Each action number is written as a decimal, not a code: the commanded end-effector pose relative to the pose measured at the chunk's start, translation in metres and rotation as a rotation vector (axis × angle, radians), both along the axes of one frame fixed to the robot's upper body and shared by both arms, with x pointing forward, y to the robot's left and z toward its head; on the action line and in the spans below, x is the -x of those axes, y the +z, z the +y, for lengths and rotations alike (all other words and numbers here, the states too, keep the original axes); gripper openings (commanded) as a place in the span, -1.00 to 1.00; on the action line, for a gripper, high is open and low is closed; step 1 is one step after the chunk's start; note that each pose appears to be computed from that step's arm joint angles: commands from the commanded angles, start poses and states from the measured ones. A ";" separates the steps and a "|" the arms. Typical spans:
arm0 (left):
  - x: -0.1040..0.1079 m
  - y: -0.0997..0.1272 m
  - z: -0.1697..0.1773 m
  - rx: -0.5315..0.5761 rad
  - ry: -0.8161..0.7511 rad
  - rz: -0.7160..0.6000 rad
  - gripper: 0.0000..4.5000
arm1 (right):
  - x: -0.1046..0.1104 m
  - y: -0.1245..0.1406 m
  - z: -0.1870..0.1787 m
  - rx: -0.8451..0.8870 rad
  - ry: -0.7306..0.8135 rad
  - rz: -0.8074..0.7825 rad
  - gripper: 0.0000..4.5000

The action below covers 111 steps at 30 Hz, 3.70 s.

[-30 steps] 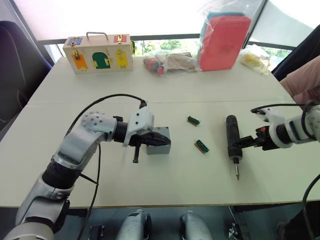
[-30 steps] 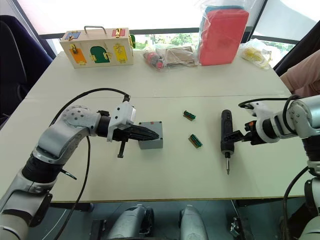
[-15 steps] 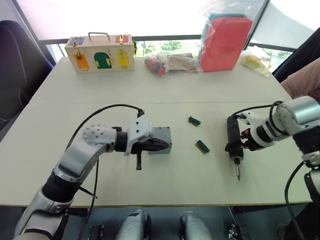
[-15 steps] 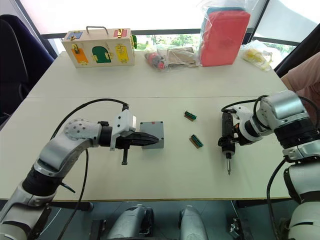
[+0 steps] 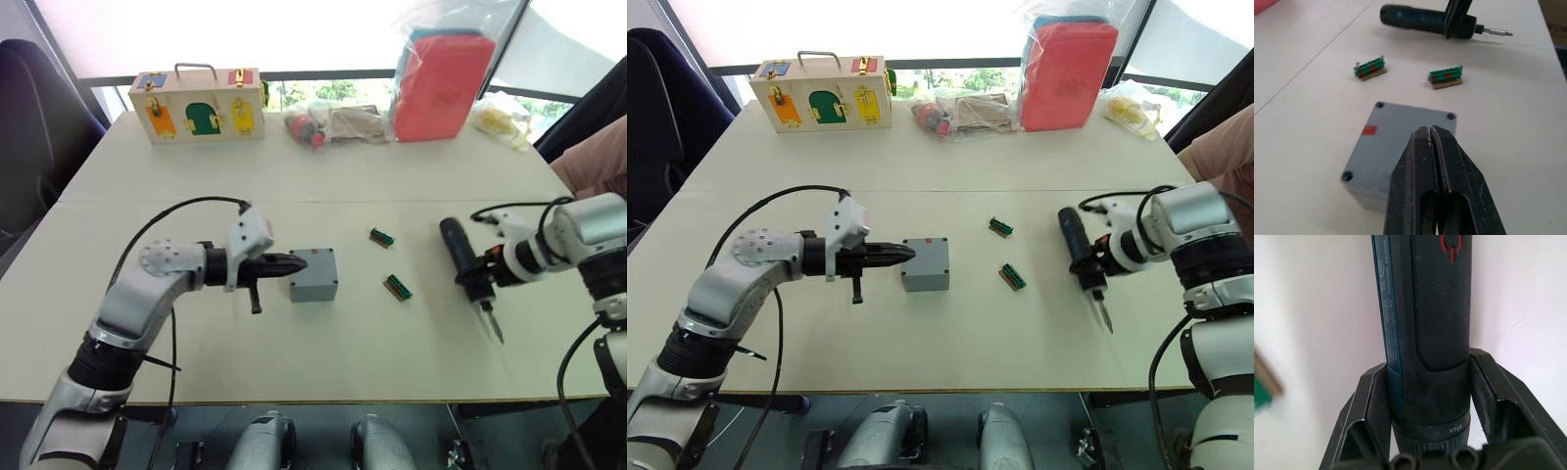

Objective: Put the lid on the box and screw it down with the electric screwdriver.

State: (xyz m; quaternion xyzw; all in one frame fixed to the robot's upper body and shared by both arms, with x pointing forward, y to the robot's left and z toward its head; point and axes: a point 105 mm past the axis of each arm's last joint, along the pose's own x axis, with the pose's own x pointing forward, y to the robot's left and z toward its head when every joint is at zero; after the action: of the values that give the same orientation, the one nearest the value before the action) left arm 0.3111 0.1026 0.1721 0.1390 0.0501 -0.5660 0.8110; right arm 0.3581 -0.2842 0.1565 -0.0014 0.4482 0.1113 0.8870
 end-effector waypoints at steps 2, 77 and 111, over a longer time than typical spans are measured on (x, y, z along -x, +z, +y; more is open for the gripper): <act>-0.008 0.007 0.007 0.006 -0.007 -0.009 -1.00 | -0.025 0.130 0.049 -0.237 0.235 -0.640 -0.18; -0.009 -0.046 -0.019 -0.268 -0.081 0.090 -1.00 | 0.003 -0.020 0.220 -0.394 0.501 -0.903 -0.18; -0.017 0.000 -0.019 -0.029 -0.077 0.049 -1.00 | 0.001 0.190 0.146 -0.538 0.187 -1.079 -0.18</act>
State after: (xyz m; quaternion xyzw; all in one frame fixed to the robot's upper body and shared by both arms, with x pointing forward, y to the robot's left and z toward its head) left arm 0.3254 0.0828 0.1425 0.1614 0.1155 -0.5991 0.7757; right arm 0.3703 -0.1328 0.3256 0.1254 -0.1222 0.2638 0.9486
